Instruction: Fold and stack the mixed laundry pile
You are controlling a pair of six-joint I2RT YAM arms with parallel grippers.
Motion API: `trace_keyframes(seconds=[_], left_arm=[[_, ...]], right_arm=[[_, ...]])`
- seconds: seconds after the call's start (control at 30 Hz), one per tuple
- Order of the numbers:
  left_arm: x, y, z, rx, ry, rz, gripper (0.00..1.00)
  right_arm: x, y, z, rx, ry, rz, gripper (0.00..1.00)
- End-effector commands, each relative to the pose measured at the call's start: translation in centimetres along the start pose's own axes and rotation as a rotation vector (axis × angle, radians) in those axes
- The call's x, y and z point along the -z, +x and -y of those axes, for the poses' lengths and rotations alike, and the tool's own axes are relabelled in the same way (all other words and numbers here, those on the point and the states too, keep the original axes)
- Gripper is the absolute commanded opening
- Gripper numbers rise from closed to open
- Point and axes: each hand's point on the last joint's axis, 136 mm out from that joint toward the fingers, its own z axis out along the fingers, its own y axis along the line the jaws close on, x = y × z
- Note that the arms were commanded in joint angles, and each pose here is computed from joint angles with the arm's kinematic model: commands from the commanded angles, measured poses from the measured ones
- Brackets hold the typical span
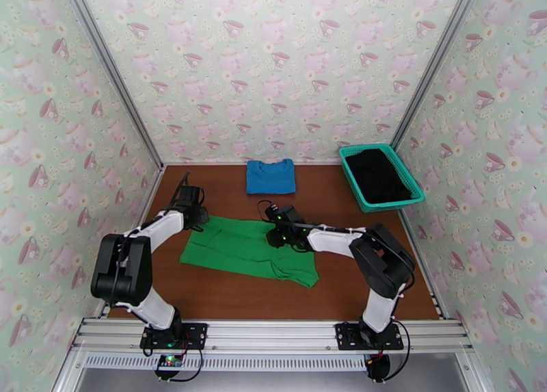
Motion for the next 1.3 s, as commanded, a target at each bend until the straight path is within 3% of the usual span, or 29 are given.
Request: trace_keyframes(seconds=[0.0,0.03,0.1,0.2,0.23,0.3,0.37,0.47,0.6,0.8,0.9,1.0,1.1,1.17,1.27], left_arm=[[3.3,-2.4,-0.8,0.070,-0.006,0.128,0.72],[4.2,-2.7,-0.8,0.085,0.000,0.152,0.79],[5.5,-3.2,-0.9,0.107,0.010,0.182,0.84],[6.0,-3.6,-0.4,0.109,0.029,0.166,0.73],[5.7,-3.5,-0.1,0.105,0.038,0.147,0.61],[4.2,-3.0,0.6,0.093,0.051,0.082,0.18],[2.6,-2.8,1.6,0.087,0.068,0.022,0.00],[0.0,-1.5,2.6,0.081,0.075,-0.062,0.00],[-1.4,-0.7,2.9,0.098,0.077,-0.076,0.00],[-1.1,-0.7,2.3,0.086,0.048,-0.071,0.00],[-0.1,-1.2,2.2,0.094,0.058,-0.040,0.02],[1.9,-2.1,2.4,0.107,0.086,0.006,0.19],[5.0,-3.7,2.3,0.114,0.106,0.072,0.52],[7.2,-4.6,1.7,0.116,0.097,0.112,0.66],[10.0,-5.2,0.5,0.124,0.056,0.138,0.68]], right_arm=[[3.6,-3.6,0.3,-0.015,0.046,0.125,0.36],[4.3,-4.2,0.2,-0.010,0.052,0.135,0.36],[4.9,-5.0,0.1,-0.007,0.053,0.133,0.37],[4.3,-6.4,-0.7,-0.017,0.020,0.120,0.33],[3.6,-6.6,-1.1,-0.021,0.002,0.109,0.31],[2.1,-7.0,-1.6,-0.042,-0.034,0.087,0.27],[0.6,-6.7,-1.8,-0.067,-0.053,0.063,0.23],[-1.3,-5.5,-2.1,-0.099,-0.082,0.026,0.19],[-2.5,-2.7,-2.3,-0.133,-0.109,-0.029,0.15],[-2.0,3.2,-2.0,-0.183,-0.089,-0.108,0.14],[-0.9,4.3,-1.1,-0.199,-0.042,-0.096,0.16],[1.0,3.5,0.0,-0.190,0.027,-0.063,0.26],[3.8,2.0,1.3,-0.184,0.123,-0.039,0.37],[5.7,1.9,2.3,-0.191,0.190,-0.050,0.40],[7.6,3.6,4.1,-0.224,0.264,-0.110,0.40]])
